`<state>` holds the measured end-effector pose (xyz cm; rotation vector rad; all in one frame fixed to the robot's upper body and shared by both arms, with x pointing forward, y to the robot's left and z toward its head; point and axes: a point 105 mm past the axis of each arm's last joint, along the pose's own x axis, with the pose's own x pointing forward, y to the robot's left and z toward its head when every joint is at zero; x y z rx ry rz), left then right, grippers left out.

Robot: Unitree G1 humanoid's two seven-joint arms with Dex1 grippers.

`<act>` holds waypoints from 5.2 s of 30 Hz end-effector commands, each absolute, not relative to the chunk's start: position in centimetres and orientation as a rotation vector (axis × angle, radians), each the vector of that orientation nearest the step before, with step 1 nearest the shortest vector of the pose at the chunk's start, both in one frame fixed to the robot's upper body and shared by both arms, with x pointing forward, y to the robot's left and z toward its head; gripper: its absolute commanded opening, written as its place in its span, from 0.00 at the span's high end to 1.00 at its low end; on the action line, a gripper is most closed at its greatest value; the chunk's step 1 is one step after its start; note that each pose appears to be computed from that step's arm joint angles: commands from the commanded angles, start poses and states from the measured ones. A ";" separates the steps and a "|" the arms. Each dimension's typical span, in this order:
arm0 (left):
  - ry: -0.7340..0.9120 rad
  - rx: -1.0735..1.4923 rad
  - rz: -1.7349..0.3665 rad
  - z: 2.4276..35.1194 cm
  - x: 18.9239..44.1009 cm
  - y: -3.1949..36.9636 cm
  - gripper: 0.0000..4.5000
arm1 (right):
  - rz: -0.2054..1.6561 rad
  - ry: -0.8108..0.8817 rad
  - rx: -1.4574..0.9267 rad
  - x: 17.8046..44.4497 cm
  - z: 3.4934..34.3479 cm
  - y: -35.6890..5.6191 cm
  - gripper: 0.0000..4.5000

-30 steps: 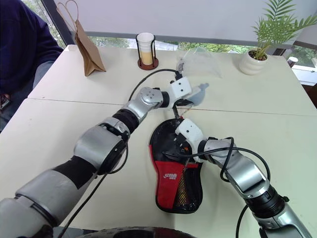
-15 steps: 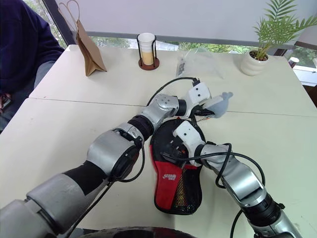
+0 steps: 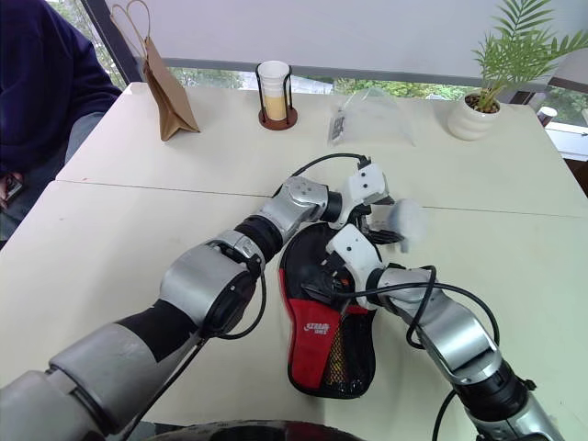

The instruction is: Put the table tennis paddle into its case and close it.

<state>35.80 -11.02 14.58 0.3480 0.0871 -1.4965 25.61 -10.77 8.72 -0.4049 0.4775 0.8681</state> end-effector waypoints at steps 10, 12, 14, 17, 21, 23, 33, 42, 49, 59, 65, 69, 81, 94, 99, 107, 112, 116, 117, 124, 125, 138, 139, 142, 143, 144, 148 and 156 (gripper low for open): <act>-0.058 0.409 -1.615 17.7 37.0 -4.4 0.00 | 0.795 0.385 -0.414 25.5 16.7 -15.3 0.00; -0.065 0.410 -1.679 17.0 36.1 -3.8 0.00 | 0.768 0.355 -0.425 25.8 18.4 -16.3 0.00; -0.071 0.406 -1.716 16.5 35.5 -3.6 0.00 | 0.746 0.341 -0.431 26.1 19.3 -17.1 0.00; -0.089 0.415 -1.770 15.4 34.2 -3.3 0.00 | 0.672 0.340 -0.444 27.1 20.3 -19.1 0.00; -0.107 0.434 -1.803 14.0 32.2 -2.9 0.00 | 0.548 0.385 -0.452 29.2 20.0 -22.2 0.00; -0.095 0.426 -1.815 13.6 31.3 -2.7 0.00 | 0.517 0.411 -0.442 30.1 19.4 -22.9 0.00; -0.002 0.461 -1.769 10.8 29.1 -1.8 0.00 | 0.503 0.511 -0.377 32.7 15.3 -23.4 0.00; 0.095 0.428 -1.672 7.7 29.5 -2.2 0.00 | 0.452 0.537 -0.381 34.4 13.8 -24.2 0.00; 0.160 0.472 -1.635 5.5 29.9 -1.9 0.00 | 0.464 0.527 -0.405 34.7 13.8 -23.9 0.00; 0.184 0.472 -1.655 4.8 29.3 -1.9 0.00 | 0.443 0.533 -0.458 34.3 13.8 -25.0 1.00; 0.204 0.477 -1.663 4.4 29.0 -1.9 0.00 | 0.427 0.564 -0.522 32.5 14.0 -26.0 1.00; 0.215 0.479 -1.661 4.1 28.9 -1.9 0.00 | 0.425 0.616 -0.557 29.4 13.7 -26.7 1.00; 0.230 0.491 -1.656 3.7 28.9 -1.6 0.00 | 0.512 0.748 -0.522 20.6 12.6 -25.1 1.00; 0.240 0.502 -1.662 3.4 29.0 -1.6 0.00 | 0.820 0.850 -0.435 13.6 11.5 -20.5 1.00; 0.240 0.501 -1.664 3.4 28.9 -1.8 0.00 | 0.913 0.904 -0.458 11.6 10.9 -20.3 1.00; 0.243 0.498 -1.663 3.3 28.8 -1.9 0.00 | 0.974 0.996 -0.567 8.8 10.4 -21.5 1.00; 0.246 0.498 -1.660 3.2 28.9 -1.9 0.00 | 0.999 1.008 -0.593 7.9 10.1 -21.6 1.00; 0.246 0.500 -1.656 3.2 29.0 -2.0 0.00 | 1.017 0.984 -0.559 7.7 9.7 -20.9 1.00; 0.246 0.500 -1.652 3.2 29.1 -2.1 0.00 | 1.028 0.981 -0.551 7.6 9.5 -20.7 1.00; 0.246 0.505 -1.639 3.2 29.4 -2.1 0.00 | 1.090 1.012 -0.532 5.7 7.3 -19.2 1.00; 0.246 0.505 -1.638 3.2 29.4 -2.1 0.00 | 1.089 1.018 -0.536 5.5 7.2 -19.2 1.00; 0.234 0.508 -1.640 3.4 29.7 -2.6 0.00 | 0.967 0.915 -0.665 9.2 10.6 -21.5 1.00; 0.231 0.508 -1.639 3.4 29.7 -2.7 0.00 | 0.945 0.883 -0.691 10.4 11.2 -21.5 1.00; 0.227 0.506 -1.638 3.5 29.8 -2.7 0.00 | 0.894 0.824 -0.737 13.2 12.5 -21.6 1.00; 0.226 0.506 -1.637 3.5 29.8 -2.7 0.00 | 0.888 0.816 -0.744 13.9 12.7 -21.7 1.00; 0.225 0.505 -1.636 3.5 29.8 -2.7 0.00 | 0.890 0.814 -0.751 14.5 12.9 -21.7 1.00; 0.213 0.496 -1.625 3.7 30.0 -2.6 0.00 | 0.916 0.823 -0.786 16.0 13.1 -21.7 0.46; 0.128 0.389 -1.576 7.6 31.7 -2.0 0.00 | 0.866 0.759 -0.805 18.3 16.7 -23.4 0.00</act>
